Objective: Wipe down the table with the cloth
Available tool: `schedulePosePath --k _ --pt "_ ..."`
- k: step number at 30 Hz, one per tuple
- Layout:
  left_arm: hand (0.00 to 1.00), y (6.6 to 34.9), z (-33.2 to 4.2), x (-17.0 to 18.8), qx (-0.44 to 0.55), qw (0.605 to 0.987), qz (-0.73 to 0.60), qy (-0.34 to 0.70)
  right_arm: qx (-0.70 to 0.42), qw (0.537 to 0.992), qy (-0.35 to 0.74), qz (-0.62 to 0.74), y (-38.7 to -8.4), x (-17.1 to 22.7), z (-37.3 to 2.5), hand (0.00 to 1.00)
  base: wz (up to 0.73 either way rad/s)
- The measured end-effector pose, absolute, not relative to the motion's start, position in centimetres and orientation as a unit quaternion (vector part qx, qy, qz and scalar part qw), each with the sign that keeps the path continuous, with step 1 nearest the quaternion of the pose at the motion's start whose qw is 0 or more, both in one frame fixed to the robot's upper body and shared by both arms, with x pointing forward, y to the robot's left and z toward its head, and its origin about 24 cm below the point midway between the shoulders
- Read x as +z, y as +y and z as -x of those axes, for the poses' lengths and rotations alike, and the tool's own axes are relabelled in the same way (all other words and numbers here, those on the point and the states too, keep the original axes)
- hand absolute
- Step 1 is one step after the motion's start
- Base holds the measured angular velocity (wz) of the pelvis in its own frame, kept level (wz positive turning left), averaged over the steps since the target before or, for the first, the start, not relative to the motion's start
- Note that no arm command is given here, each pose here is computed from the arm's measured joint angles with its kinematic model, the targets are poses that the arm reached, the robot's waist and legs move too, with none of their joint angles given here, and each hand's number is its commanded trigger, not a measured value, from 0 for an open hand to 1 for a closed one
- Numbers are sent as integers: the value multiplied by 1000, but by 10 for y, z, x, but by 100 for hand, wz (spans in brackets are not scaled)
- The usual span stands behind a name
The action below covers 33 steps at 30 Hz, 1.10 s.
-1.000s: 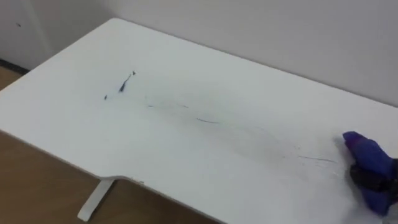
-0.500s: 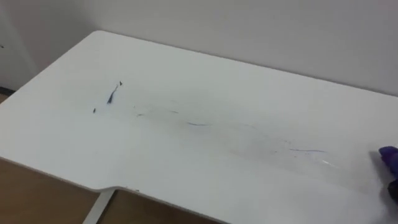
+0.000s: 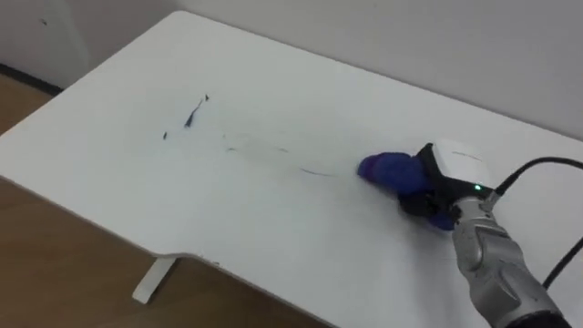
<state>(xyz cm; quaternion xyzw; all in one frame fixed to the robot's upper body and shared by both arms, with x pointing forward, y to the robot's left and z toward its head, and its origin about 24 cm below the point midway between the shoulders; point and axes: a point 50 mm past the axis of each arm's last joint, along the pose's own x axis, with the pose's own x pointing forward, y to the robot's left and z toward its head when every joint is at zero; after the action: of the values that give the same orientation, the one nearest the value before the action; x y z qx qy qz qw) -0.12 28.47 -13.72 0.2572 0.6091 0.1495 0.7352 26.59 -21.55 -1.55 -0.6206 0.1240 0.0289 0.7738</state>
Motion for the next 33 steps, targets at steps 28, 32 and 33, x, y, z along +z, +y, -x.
schedulePosePath --k 28,32,33 --pt "0 321 39 -117 252 699 -264 614 -308 751 376 446 -392 -59 -90 100 3" --pt "0 321 36 -117 252 703 -264 610 -314 748 385 440 -398 -57 -83 100 -4" --pt "0 321 33 -118 252 705 -264 608 -312 749 386 440 -398 -56 -85 100 -6"
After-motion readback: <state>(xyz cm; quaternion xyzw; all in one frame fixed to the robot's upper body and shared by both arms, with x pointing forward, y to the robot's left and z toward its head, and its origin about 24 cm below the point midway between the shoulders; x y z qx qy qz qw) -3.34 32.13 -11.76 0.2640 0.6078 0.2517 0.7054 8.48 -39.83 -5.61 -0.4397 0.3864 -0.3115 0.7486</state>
